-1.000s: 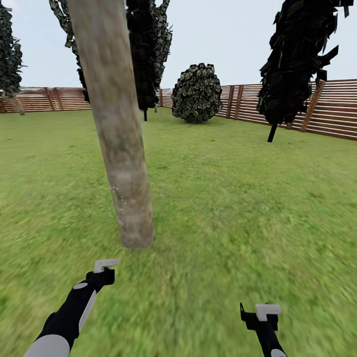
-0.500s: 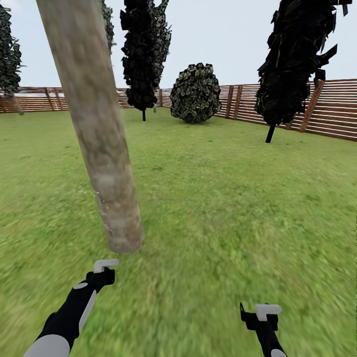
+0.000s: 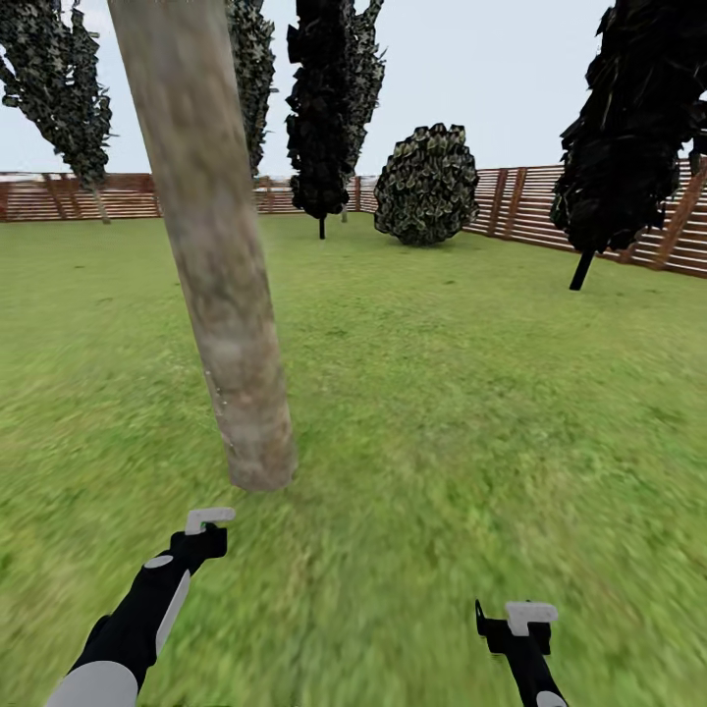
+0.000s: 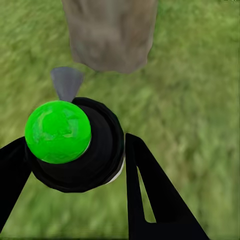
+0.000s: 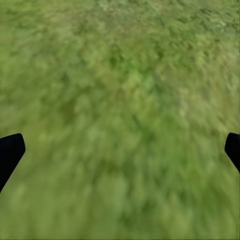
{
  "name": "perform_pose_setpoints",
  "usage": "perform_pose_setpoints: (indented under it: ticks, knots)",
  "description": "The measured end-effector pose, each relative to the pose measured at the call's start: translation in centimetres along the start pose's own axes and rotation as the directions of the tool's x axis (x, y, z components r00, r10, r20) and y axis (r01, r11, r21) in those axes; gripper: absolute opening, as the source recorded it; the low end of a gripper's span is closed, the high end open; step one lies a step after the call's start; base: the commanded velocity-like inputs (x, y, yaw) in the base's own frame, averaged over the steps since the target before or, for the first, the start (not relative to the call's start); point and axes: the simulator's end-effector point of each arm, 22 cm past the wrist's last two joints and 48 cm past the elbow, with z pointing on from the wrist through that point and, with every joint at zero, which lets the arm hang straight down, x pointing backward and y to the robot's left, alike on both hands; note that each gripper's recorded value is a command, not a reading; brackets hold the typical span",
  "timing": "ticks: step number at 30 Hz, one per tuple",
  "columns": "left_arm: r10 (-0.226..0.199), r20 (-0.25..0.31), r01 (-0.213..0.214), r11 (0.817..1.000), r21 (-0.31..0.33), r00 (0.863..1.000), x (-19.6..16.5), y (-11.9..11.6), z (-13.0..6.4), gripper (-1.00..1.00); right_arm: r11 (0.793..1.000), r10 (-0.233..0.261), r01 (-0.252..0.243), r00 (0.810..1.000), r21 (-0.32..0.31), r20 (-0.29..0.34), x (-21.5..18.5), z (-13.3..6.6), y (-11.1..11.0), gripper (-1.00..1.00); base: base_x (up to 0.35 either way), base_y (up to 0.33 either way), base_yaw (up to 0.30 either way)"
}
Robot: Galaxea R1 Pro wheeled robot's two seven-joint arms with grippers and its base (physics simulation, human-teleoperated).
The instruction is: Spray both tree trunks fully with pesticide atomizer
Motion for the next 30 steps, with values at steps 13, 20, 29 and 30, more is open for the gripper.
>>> perform_pose_setpoints:
  ticks: [13,20,29,30]
  knots:
    - [0.000,-0.001,0.000,1.000,0.000,1.000,0.02,0.00,0.00,-1.00,1.000,0.000,0.000,1.000,0.000,0.000,0.00,0.00,0.00,1.00,0.117,-0.270,0.167]
    - [0.000,-0.001,0.000,1.000,0.000,1.000,0.01,0.00,0.00,-1.00,1.000,0.000,0.000,1.000,0.000,0.000,0.00,0.00,0.00,1.00,0.003,-0.270,0.044]
    - [0.000,-0.001,0.000,1.000,0.000,1.000,0.02,0.00,0.00,-1.00,1.000,0.000,0.000,1.000,0.000,0.000,0.00,0.00,0.00,1.00,0.013,-0.272,0.254]
    - [0.000,-0.001,0.000,1.000,0.000,1.000,0.02,0.00,0.00,-1.00,1.000,0.000,0.000,1.000,0.000,0.000,0.00,0.00,0.00,1.00,0.076,-0.273,0.277]
